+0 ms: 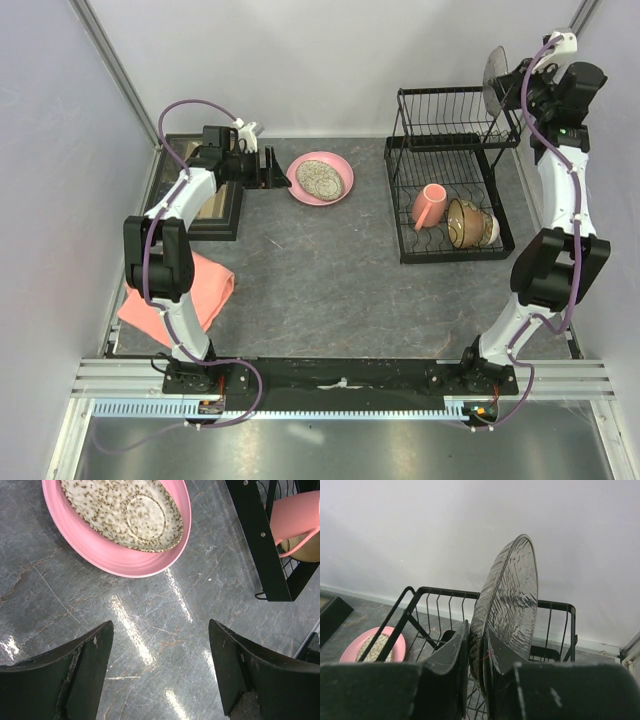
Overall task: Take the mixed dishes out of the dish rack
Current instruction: Pick up the plate from the dish rack.
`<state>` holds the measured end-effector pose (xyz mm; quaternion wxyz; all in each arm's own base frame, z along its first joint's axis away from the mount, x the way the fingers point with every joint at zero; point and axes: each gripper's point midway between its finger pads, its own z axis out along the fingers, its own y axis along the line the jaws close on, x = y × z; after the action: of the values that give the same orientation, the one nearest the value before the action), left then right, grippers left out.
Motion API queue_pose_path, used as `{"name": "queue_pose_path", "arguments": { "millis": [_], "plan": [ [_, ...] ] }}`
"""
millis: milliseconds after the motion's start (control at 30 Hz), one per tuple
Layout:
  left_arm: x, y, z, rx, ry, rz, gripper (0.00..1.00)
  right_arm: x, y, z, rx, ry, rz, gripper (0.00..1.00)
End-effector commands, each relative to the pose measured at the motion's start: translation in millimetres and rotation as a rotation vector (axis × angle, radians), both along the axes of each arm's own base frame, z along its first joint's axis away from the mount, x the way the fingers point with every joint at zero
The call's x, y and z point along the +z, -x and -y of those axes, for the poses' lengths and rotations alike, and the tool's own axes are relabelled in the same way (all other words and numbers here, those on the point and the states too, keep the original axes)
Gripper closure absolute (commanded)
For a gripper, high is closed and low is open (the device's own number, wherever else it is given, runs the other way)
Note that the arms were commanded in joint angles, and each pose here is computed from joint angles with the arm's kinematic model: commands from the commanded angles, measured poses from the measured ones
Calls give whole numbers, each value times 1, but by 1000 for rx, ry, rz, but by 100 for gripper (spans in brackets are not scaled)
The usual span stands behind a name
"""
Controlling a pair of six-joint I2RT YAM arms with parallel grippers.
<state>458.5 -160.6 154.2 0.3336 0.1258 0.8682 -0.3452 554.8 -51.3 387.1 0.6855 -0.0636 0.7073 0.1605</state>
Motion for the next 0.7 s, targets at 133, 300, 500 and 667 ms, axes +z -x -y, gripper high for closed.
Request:
{"name": "queue_pose_path", "arguments": {
  "millis": [133,300,500,667],
  "plan": [
    [54,-7,2,-71,-3,124,17,81,53,-35,58,137,176,100],
    [81,-8,7,-87,34,129,18,89,82,-82,77,284,201,100],
    [114,-6,14,-114,80,130,19,77,112,-142,123,440,181,100],
    [126,-3,22,-161,129,70,19,44,130,-179,138,575,148,100]
  ]
}}
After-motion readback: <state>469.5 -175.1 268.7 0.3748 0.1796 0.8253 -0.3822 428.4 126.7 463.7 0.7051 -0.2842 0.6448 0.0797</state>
